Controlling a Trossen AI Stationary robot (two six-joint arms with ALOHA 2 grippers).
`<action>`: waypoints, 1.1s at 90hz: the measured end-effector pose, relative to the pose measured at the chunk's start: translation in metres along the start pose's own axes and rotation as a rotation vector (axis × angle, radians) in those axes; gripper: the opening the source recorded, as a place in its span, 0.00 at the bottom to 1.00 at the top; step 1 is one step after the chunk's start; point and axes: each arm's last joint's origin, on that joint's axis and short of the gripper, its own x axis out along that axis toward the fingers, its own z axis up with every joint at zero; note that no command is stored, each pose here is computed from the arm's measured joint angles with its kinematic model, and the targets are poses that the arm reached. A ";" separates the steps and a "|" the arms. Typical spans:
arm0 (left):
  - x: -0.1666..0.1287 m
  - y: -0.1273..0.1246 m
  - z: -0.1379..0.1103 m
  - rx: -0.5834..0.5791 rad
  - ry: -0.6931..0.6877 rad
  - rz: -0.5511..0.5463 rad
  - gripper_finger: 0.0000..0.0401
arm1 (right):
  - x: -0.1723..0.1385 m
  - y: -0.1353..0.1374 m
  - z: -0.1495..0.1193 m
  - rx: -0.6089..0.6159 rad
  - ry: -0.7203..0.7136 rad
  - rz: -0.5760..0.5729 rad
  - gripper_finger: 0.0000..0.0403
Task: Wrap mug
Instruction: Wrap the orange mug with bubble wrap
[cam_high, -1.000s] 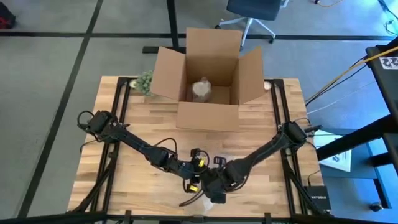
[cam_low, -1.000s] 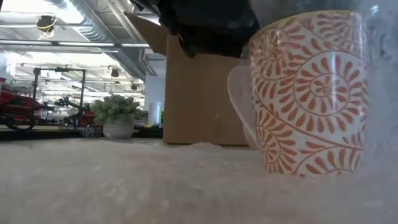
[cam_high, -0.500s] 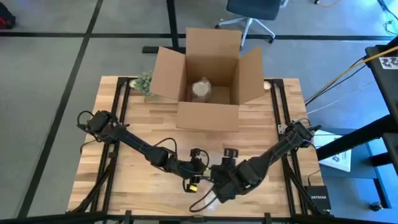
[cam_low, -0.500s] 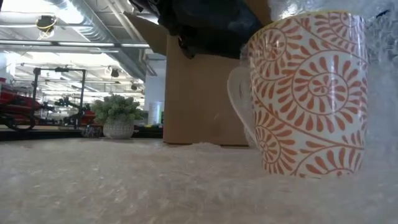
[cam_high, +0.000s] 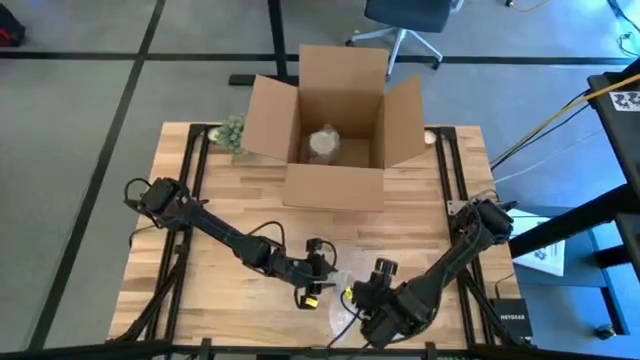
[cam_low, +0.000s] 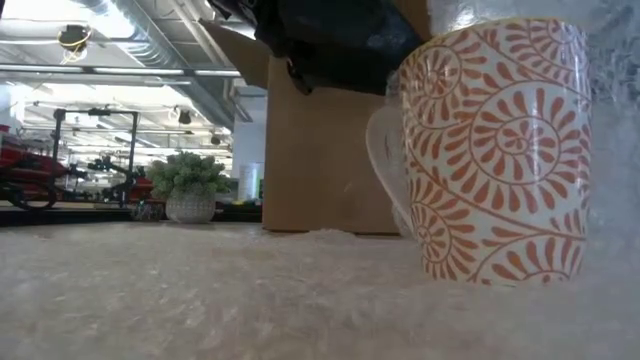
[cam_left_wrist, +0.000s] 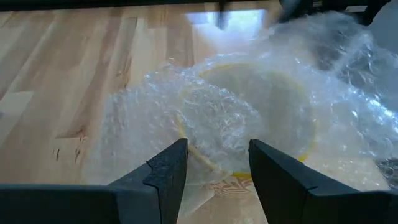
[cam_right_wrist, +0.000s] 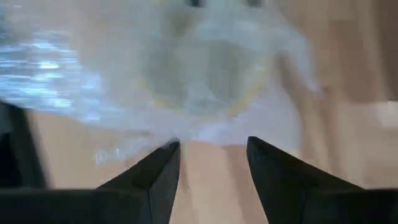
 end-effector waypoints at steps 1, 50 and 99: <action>0.000 0.000 0.000 0.000 0.000 0.000 0.39 | 0.000 0.000 0.001 -0.003 -0.006 0.002 0.43; 0.000 0.000 0.000 0.001 0.002 -0.001 0.39 | 0.058 -0.012 0.046 -0.052 0.063 0.077 0.43; 0.000 0.000 -0.001 0.005 0.004 -0.001 0.39 | 0.051 -0.024 0.054 -0.070 0.101 0.149 0.43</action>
